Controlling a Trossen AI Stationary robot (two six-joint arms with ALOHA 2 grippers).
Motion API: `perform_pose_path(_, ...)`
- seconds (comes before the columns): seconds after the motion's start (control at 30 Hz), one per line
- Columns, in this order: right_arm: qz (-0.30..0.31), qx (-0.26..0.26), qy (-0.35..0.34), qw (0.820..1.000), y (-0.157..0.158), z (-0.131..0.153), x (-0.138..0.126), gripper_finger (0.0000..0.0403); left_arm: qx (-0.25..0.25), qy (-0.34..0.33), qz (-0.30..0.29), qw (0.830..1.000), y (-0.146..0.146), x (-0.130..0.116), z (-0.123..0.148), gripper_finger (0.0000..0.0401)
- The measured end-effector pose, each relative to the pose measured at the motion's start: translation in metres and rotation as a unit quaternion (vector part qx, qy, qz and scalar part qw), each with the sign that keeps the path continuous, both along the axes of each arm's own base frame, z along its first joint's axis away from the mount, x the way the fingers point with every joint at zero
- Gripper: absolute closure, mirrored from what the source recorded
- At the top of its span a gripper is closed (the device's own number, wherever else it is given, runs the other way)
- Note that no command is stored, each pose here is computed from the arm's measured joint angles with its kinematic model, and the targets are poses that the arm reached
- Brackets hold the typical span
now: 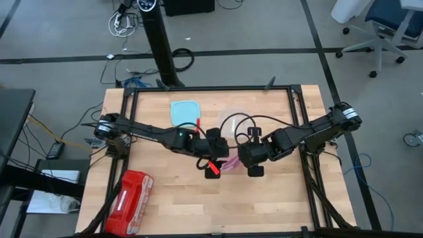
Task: Roll bandage
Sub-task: Close the transparent zip bag
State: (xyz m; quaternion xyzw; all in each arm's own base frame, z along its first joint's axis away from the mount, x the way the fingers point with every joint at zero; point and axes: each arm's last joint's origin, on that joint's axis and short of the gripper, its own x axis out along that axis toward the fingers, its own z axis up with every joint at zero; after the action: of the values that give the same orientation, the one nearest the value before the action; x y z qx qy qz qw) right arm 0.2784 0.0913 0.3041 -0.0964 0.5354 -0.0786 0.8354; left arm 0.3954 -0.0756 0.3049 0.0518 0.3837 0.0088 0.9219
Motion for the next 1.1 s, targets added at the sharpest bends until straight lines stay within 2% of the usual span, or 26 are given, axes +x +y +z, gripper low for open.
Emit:
perform_pose_path(0.13,-0.030,0.007,0.010,0.999,-0.001,-0.001,-0.003,0.0403,-0.014,0.043,0.009,0.999,-0.008,-0.010,-0.005,0.0187)
perform_pose_path(0.23,-0.047,0.008,0.014,0.999,-0.001,-0.002,-0.005,0.0403,-0.007,0.072,0.037,0.997,-0.015,-0.017,-0.013,0.0187)
perform_pose_path(0.57,-0.045,0.008,-0.004,0.999,0.006,0.001,-0.008,0.0403,0.052,0.070,0.124,0.988,-0.037,-0.033,-0.052,0.0188)
perform_pose_path(0.73,-0.046,0.012,-0.011,0.999,0.006,0.002,-0.007,0.0403,0.041,0.041,0.124,0.991,-0.040,-0.030,-0.055,0.0188)
perform_pose_path(0.97,-0.047,0.011,-0.021,0.999,0.007,0.002,-0.005,0.0403,0.024,0.054,0.113,0.992,-0.041,-0.033,-0.069,0.0188)
perform_pose_path(1.1,-0.048,0.010,-0.028,0.998,0.007,0.003,-0.004,0.0403,0.014,0.038,0.109,0.993,-0.044,-0.031,-0.069,0.0188)
